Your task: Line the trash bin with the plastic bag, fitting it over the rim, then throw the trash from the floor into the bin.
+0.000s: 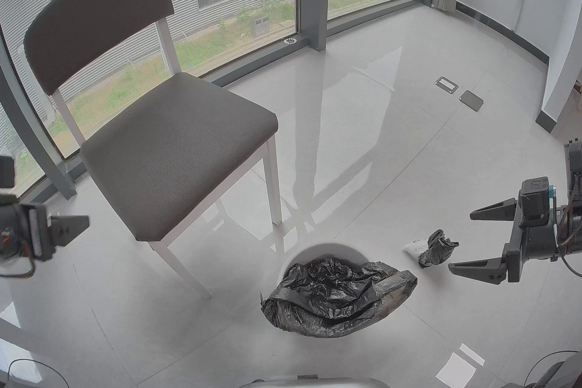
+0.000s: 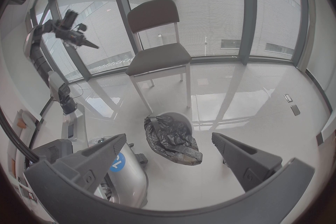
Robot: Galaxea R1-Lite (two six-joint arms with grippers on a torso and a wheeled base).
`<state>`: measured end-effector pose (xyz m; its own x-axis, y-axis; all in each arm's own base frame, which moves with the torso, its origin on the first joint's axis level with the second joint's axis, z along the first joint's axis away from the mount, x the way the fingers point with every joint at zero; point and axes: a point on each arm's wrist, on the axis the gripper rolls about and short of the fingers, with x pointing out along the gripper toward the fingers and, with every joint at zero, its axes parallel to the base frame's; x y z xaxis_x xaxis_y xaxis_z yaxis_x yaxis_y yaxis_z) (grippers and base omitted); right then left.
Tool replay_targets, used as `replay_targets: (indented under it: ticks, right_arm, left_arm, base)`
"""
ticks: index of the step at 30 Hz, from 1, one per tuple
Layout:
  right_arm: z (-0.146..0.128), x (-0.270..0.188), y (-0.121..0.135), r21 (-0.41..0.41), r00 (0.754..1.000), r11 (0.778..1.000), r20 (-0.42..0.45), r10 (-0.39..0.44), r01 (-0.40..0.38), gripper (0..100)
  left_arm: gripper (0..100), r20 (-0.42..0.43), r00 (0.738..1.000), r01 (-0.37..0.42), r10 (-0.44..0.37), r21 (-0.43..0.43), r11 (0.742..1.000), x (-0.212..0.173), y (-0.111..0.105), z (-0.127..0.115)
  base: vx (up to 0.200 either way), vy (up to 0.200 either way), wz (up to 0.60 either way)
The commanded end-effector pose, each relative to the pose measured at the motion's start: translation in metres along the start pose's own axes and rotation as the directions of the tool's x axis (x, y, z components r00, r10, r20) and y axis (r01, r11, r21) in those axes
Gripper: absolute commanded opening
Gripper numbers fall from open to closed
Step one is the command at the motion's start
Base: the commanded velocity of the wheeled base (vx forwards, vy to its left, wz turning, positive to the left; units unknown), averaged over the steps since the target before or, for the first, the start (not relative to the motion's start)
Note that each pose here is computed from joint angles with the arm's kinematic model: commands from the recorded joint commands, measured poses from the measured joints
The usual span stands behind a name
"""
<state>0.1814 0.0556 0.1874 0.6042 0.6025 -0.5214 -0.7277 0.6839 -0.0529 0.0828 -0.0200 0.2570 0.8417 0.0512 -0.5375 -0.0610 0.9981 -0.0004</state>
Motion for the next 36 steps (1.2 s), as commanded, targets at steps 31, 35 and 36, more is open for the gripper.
replay_targets:
  ticks: [31, 35, 36]
  right_arm:
    - [-0.024, -0.029, -0.004, 0.163, 0.980, 0.975, 0.110, -0.169, 0.150, 100]
    - [-0.032, -0.026, -0.001, 0.178, 0.978, 0.967, 0.068, -0.196, 0.181, 100]
    - [-0.034, -0.025, -0.001, 0.182, 0.976, 0.963, 0.053, -0.213, 0.200, 100]
  left_arm:
    - [100, 0.538, 0.838, 0.068, -0.089, 0.058, 0.996, 0.009, 0.026, -0.209]
    - [100, 0.538, 0.838, 0.068, -0.089, 0.058, 0.996, 0.009, 0.026, -0.209]
    - [100, 0.538, 0.838, 0.068, -0.089, 0.058, 0.996, 0.009, 0.026, -0.209]
  base:
    - [0.000, 0.000, 0.00]
    - [0.000, 0.000, 0.00]
    - [0.000, 0.000, 0.00]
